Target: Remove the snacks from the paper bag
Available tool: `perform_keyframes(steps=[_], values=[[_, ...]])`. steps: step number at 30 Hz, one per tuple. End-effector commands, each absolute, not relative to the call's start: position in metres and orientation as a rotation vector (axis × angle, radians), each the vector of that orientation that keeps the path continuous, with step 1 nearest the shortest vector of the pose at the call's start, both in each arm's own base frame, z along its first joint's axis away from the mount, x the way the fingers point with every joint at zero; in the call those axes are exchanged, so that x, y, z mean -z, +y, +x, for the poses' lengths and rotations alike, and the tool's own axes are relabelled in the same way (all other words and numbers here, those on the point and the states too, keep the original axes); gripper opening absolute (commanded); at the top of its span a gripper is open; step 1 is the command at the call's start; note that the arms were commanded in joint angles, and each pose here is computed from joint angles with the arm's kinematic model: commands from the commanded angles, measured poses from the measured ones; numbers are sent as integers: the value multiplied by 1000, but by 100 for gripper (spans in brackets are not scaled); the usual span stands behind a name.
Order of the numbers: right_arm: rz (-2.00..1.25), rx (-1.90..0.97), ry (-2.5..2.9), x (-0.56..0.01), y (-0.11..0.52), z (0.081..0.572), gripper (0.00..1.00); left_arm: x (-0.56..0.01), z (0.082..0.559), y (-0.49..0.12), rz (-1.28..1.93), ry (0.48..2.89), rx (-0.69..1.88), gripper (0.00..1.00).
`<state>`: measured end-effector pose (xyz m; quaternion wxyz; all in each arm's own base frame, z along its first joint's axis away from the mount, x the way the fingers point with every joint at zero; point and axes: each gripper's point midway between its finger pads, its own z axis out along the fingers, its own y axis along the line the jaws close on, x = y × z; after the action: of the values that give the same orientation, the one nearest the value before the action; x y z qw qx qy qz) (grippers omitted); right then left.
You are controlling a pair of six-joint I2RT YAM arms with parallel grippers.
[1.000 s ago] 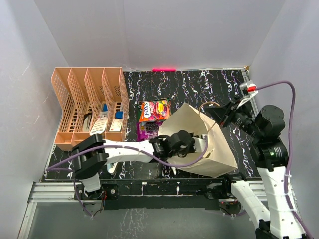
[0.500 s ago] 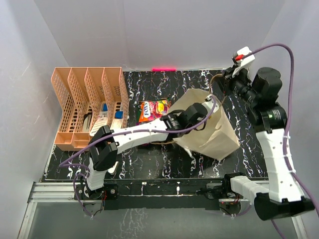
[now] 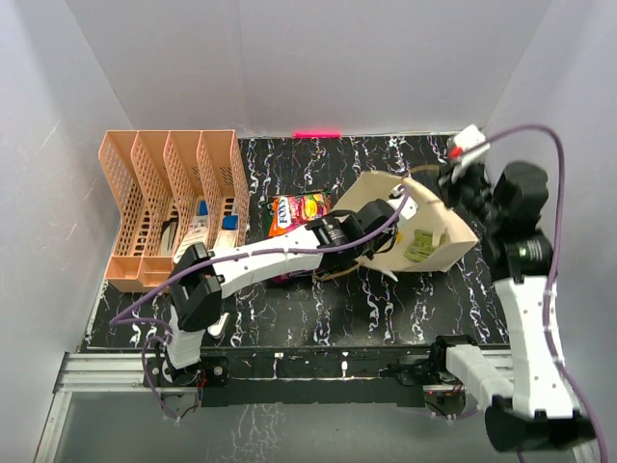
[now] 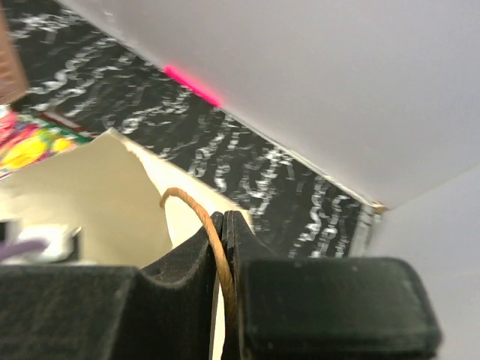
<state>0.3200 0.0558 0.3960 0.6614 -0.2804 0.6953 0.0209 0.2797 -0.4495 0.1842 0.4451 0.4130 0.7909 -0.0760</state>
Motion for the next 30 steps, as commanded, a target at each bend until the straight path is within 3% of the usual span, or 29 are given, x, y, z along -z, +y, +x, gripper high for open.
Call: perform_keyframes(steps=[1, 8, 13, 21, 25, 30], values=[[-713, -345, 1432, -377, 103, 259, 8, -216, 232, -439, 1020, 1997, 496, 0], [-365, -671, 1535, -298, 115, 212, 8, -214, 195, -420, 1020, 2056, 666, 0], [-208, -577, 1469, -312, 93, 205, 8, -212, 192, -393, 999, 2098, 588, 0], [14, -422, 1569, -297, 56, 228, 8, -266, 173, -365, 996, 2046, 664, 0], [90, -377, 1550, -298, 44, 229, 8, -285, 175, -329, 951, 2044, 562, 0], [104, -369, 1513, -302, 41, 225, 8, -304, 214, -263, 757, 2042, 244, 0]])
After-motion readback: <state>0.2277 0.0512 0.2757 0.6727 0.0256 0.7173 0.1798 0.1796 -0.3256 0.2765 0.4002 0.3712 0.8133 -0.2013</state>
